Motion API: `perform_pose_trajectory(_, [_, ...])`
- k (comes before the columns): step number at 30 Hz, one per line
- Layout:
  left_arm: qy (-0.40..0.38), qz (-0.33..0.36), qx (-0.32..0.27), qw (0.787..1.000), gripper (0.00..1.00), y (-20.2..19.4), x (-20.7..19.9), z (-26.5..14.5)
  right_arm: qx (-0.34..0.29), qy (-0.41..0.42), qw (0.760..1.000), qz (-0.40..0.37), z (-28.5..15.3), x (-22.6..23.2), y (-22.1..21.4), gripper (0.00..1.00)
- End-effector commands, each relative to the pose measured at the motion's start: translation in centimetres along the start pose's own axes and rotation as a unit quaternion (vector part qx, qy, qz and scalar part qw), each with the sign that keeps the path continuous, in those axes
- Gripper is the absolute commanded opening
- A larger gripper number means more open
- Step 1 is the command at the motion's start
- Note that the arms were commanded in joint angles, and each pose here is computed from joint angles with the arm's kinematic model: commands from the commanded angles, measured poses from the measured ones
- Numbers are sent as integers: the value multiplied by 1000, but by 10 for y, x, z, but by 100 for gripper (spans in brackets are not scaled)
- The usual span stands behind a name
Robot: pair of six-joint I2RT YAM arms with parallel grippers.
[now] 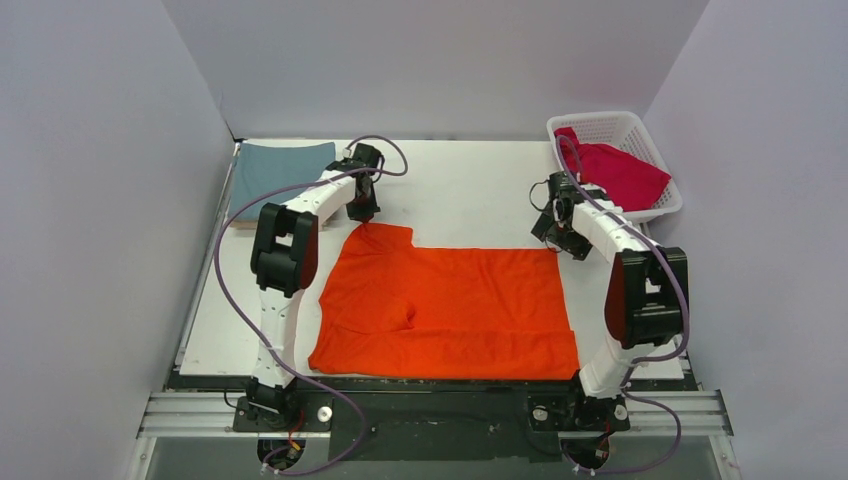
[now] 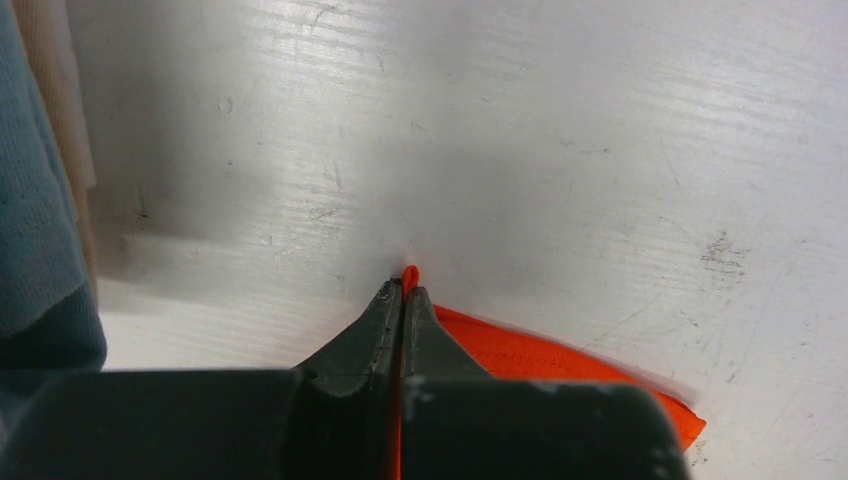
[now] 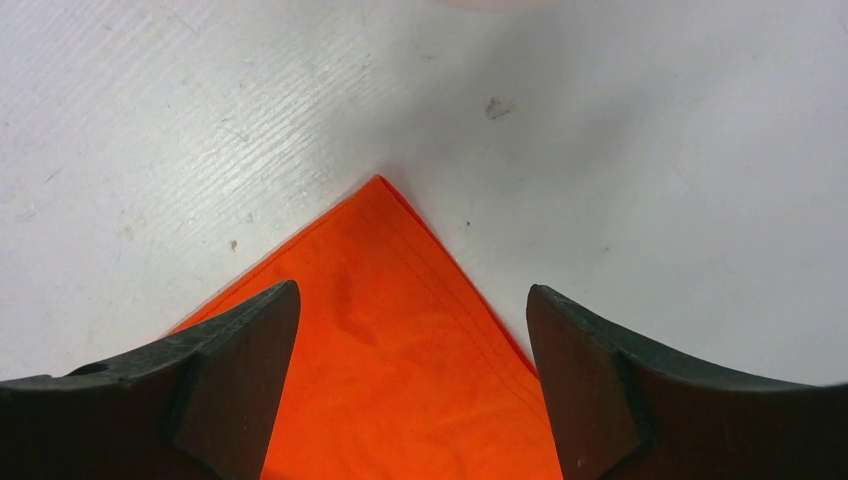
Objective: Fold and stack the t-shirts
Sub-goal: Grab the side of the flattened tshirt furthest away from the robot with both arms
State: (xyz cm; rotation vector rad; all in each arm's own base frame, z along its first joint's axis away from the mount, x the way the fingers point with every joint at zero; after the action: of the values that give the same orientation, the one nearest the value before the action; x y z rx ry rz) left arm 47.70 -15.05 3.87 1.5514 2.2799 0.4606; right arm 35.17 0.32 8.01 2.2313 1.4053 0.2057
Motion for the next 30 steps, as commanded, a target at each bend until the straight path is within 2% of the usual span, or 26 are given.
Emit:
perform_pose_trajectory(1, [-21, 3, 10, 1000, 0, -5, -12, -11, -17, -27, 999, 7, 6, 7, 12, 77])
perform_pose_trajectory(7, [-45, 1, -22, 999, 0, 6, -14, -36, -5, -29, 1000, 5, 24, 25, 8, 64])
perform_pose_trajectory(8, [-53, 0, -32, 998, 0, 9, -16, -46, -3, -29, 1000, 5, 27, 27, 8, 58])
perform_pose_trajectory(10, [-63, -1, -42, 997, 0, 10, -17, -56, 3, -32, 999, 8, 32, 27, 5, 53])
perform_pose_trajectory(15, [-84, 0, -55, 995, 0, 4, -16, -73, 40, -40, 998, 17, 47, 21, -11, 49])
perform_pose_trajectory(20, [-100, 0, -67, 993, 0, 0, -17, -90, 49, -37, 998, 15, 48, 20, -13, 45])
perform_pose_trajectory(24, [-105, 1, -74, 992, 0, -4, -16, -101, 56, -35, 998, 11, 46, 20, -15, 33])
perform_pose_trajectory(30, [-103, 0, -81, 991, 0, -11, -10, -114, 49, -28, 998, 7, 40, 20, -10, 10])
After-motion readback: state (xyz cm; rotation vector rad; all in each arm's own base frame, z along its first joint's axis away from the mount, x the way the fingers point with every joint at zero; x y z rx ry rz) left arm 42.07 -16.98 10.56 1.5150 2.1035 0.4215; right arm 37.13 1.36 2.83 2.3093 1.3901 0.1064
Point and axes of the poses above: each gripper's point midway between its finger pads, its own z axis out along the fingers, its own x axis along the line the jaws close on, y = z × x, the point moved 2 cm from there along -z, back along the fingers, and after that the axes turned 9 degrees about -z, right-handed, at the moved point
